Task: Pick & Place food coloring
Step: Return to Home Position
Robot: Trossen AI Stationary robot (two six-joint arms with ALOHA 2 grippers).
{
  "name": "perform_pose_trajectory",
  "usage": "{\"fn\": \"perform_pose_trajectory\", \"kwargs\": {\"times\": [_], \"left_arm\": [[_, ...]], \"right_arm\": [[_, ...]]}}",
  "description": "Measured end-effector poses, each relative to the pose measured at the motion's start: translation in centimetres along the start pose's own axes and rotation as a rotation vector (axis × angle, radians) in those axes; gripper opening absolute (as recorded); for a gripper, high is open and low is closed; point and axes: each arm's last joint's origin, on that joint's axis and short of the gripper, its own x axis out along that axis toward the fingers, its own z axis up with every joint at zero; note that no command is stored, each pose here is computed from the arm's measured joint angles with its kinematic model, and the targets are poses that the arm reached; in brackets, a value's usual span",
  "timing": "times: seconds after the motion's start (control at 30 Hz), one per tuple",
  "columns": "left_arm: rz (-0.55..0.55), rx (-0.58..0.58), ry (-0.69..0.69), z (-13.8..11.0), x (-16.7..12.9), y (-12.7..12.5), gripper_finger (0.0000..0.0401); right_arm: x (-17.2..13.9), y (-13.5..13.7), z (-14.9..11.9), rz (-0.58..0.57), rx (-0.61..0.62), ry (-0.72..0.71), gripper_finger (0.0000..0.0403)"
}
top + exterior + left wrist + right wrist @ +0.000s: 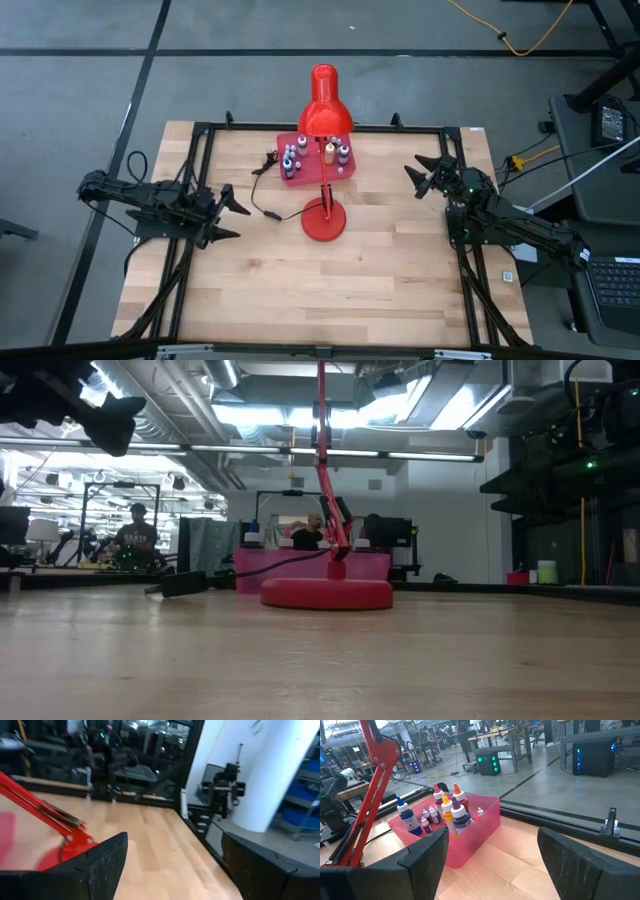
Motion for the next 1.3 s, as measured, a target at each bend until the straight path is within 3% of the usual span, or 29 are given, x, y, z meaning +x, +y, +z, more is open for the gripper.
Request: {"fn": "perform_pose_trajectory", "kwargs": {"times": [0.27,0.43,0.53,0.7,0.93,1.07,1.3], "left_arm": [[0.121,0.097,-0.094,0.5,-0.9,0.3,0.0316],[0.086,0.15,-0.113,0.7,-1.1,0.0,0.0316],[0.062,0.181,-0.211,1.0,-1.0,-0.2,0.0316],[0.043,0.154,-0.241,-0.7,-0.5,0.1,0.0316],[0.051,0.177,-0.16,-1.9,-0.2,0.3,0.0316],[0.143,0.172,-0.046,-3.0,-0.2,0.9,0.0316],[0.09,0.205,-0.016,-3.1,-0.1,1.0,0.0316]], "right_arm": [[0.0,0.0,0.0,0.0,-0.001,0.0,0.0306],[0.0,0.0,0.0,0.0,-0.001,0.0,0.0306],[0.0,0.0,0.0,0.0,0.0,0.0,0.0306],[0.0,0.0,0.0,0.0,0.0,0.0,0.0306],[0.0,0.0,0.0,0.0,-0.001,0.0,0.0306],[0.0,0.0,0.0,0.0,-0.001,0.0,0.0306],[0.0,0.0,0.0,0.0,-0.001,0.001,0.0306]]}}
